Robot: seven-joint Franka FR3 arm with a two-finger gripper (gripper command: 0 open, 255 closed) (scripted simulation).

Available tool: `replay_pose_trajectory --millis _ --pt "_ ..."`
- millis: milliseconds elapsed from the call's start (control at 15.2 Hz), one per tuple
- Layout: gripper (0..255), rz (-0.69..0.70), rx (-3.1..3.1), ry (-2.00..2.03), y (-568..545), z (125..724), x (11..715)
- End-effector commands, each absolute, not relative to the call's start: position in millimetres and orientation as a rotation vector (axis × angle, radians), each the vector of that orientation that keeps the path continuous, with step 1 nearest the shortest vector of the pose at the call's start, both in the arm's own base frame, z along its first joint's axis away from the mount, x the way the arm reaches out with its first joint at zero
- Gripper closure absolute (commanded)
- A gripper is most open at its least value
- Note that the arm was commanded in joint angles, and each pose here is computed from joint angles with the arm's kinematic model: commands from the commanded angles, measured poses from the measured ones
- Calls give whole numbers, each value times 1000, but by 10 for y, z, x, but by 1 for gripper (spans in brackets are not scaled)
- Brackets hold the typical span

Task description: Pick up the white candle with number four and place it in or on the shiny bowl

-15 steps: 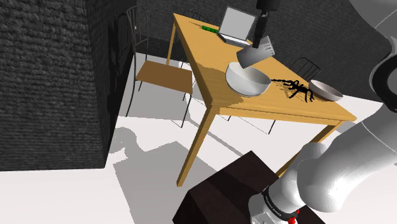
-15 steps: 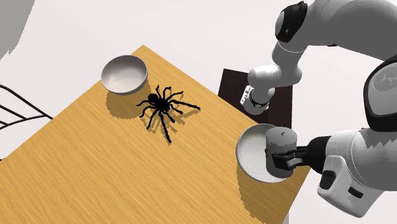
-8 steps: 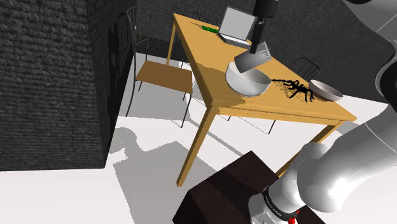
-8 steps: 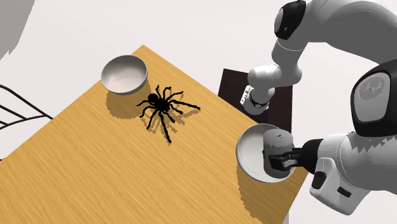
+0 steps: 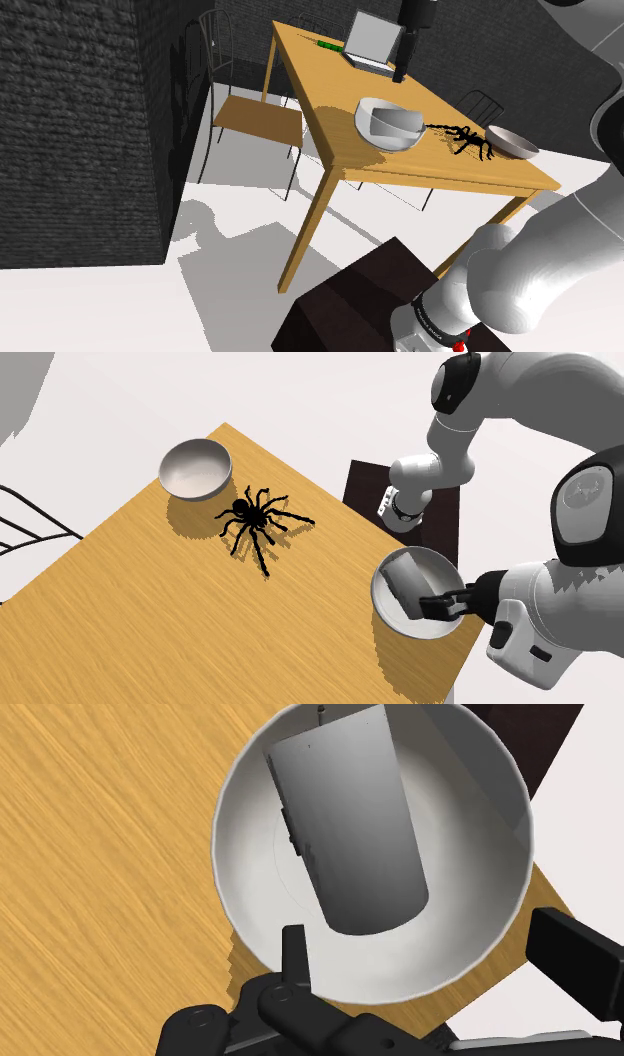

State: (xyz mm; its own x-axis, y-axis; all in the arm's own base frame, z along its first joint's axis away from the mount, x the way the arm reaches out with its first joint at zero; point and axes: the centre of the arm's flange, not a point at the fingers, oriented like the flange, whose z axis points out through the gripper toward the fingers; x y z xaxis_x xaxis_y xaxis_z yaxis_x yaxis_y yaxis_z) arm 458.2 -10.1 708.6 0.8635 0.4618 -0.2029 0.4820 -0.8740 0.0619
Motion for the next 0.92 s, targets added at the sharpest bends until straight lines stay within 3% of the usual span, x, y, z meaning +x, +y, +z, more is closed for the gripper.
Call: replay_pose_trajectory --millis 0,330,858 --pt "0 -277 2925 743 -101 7086 4582" --pt "0 -277 2925 743 -25 7575 4656" --pt "0 -277 2925 743 -25 7574 4656"
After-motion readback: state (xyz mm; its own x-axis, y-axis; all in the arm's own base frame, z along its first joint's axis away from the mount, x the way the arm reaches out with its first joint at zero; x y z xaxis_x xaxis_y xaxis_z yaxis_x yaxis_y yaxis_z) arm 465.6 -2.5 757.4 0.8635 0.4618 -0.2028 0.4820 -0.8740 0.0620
